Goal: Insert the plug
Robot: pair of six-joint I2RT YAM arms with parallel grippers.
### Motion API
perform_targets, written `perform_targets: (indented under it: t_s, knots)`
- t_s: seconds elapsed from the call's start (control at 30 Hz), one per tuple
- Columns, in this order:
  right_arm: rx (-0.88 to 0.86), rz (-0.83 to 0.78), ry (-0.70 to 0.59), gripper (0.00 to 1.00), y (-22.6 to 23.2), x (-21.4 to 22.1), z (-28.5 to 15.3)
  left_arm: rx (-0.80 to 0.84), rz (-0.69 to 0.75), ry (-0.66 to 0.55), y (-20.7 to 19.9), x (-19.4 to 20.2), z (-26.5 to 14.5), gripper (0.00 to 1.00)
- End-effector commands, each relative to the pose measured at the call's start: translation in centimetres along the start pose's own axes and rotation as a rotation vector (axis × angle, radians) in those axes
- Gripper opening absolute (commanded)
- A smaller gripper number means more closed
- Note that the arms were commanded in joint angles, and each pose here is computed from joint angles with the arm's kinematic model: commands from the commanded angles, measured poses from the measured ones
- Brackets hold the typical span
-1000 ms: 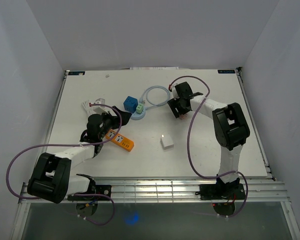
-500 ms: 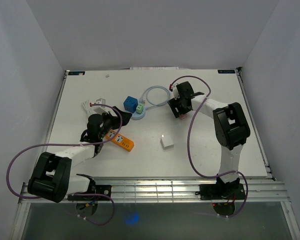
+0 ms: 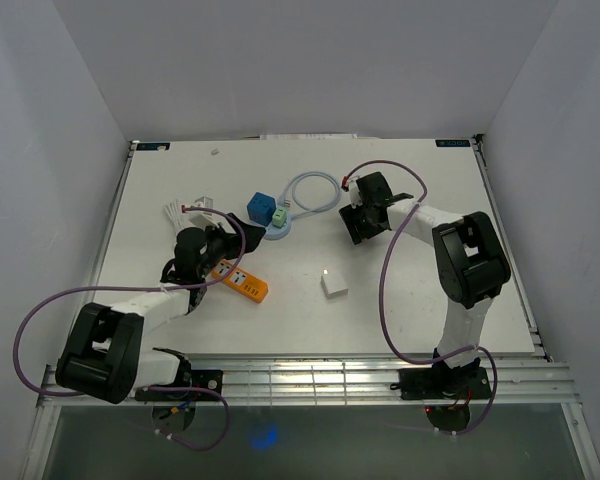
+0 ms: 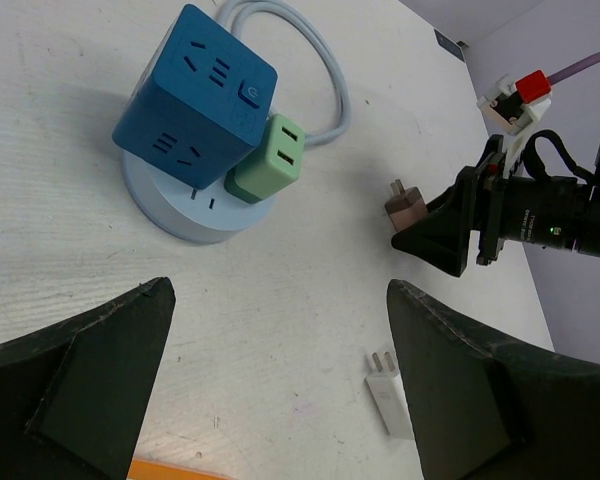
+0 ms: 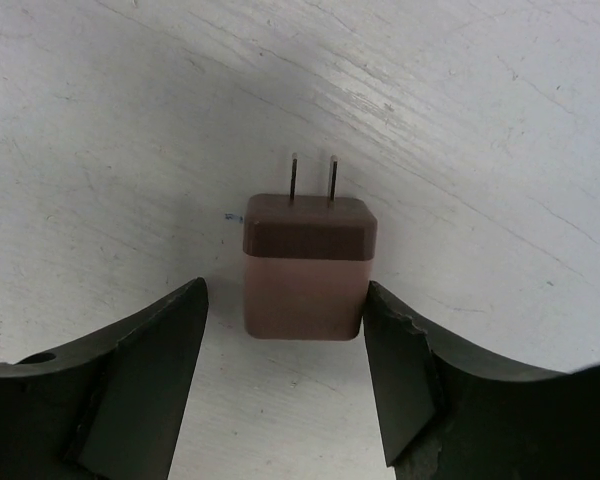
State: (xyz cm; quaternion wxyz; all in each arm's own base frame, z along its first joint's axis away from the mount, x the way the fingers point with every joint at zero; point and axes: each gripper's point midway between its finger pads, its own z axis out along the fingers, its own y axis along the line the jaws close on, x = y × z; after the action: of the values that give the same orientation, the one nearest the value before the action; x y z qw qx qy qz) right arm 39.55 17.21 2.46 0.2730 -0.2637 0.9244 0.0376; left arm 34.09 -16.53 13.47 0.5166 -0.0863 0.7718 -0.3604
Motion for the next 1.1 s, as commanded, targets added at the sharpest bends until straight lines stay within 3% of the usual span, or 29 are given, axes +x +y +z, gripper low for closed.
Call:
perform_targets:
  t_s: [0.0, 0.27, 0.57, 0.83, 1.07]
  knots:
    - [-0.006, 0.013, -0.021, 0.66, 0.2, -0.3, -0.6, 0.043, 0.015, -0.002, -1.2, -0.9, 0.4, 0.98]
    - [0.001, 0.027, -0.118, 0.4, 0.1, -2.0, -2.2, 0.055, 0.011, 0.021, -1.2, -0.4, 0.6, 0.98]
    - [-0.216, -0.103, -0.336, 0.36, 6.8, -4.5, -7.1, 0.269, -0.026, 0.206, -5.0, 2.4, 2.6, 0.98]
    - [-0.352, -0.274, -0.395, 0.36, 13.2, -4.7, -9.1, 0.396, -0.115, 0.351, -7.6, 5.7, 4.0, 0.98]
    - [-0.407, -0.316, -0.404, 0.36, 15.3, -4.7, -9.1, 0.441, -0.174, 0.351, -8.1, 6.2, 3.9, 0.98]
